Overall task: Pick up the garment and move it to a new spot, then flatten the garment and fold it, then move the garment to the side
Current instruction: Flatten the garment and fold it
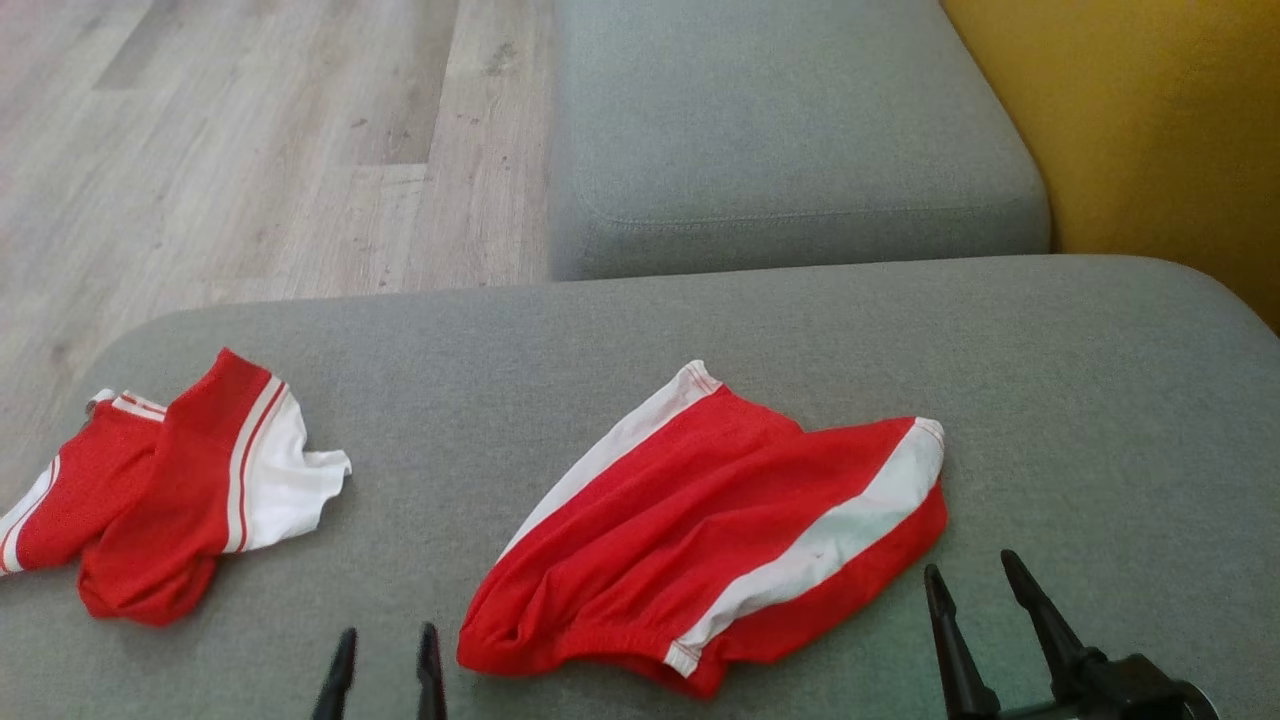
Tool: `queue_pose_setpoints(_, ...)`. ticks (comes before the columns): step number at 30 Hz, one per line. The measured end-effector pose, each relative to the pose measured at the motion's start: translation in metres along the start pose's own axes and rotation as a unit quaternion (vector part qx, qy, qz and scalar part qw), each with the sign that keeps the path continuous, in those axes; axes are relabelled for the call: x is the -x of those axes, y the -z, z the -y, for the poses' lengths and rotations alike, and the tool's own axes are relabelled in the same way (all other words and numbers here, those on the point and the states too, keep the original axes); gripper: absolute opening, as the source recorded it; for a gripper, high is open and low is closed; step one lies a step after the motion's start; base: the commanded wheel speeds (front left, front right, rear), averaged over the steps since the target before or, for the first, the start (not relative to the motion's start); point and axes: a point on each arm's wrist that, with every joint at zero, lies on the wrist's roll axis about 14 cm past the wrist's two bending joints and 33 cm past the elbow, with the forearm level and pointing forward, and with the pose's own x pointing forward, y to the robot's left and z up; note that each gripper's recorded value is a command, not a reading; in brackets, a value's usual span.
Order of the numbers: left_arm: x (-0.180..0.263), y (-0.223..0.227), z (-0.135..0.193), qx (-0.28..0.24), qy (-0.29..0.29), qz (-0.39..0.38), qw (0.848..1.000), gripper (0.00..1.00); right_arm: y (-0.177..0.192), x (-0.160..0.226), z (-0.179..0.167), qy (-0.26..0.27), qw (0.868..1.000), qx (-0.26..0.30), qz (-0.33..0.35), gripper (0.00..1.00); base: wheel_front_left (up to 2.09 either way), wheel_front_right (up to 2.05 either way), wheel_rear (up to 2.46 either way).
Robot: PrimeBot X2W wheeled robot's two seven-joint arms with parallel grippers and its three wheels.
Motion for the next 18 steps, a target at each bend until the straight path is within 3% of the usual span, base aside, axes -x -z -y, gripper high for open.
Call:
queue_pose_setpoints(9,-0.004,0.050,0.041,0.021,0.095,-0.087,0.991,1.00,0.008,-0.005,0.000,-0.001,1.000,-0.003,-0.017,1.00,0.00,0.00,0.00)
queue_pose_setpoints(18,-0.007,0.102,0.092,0.044,0.202,-0.211,0.955,1.00,0.009,-0.017,0.005,0.002,1.000,0.005,-0.020,1.00,0.00,0.00,0.00)
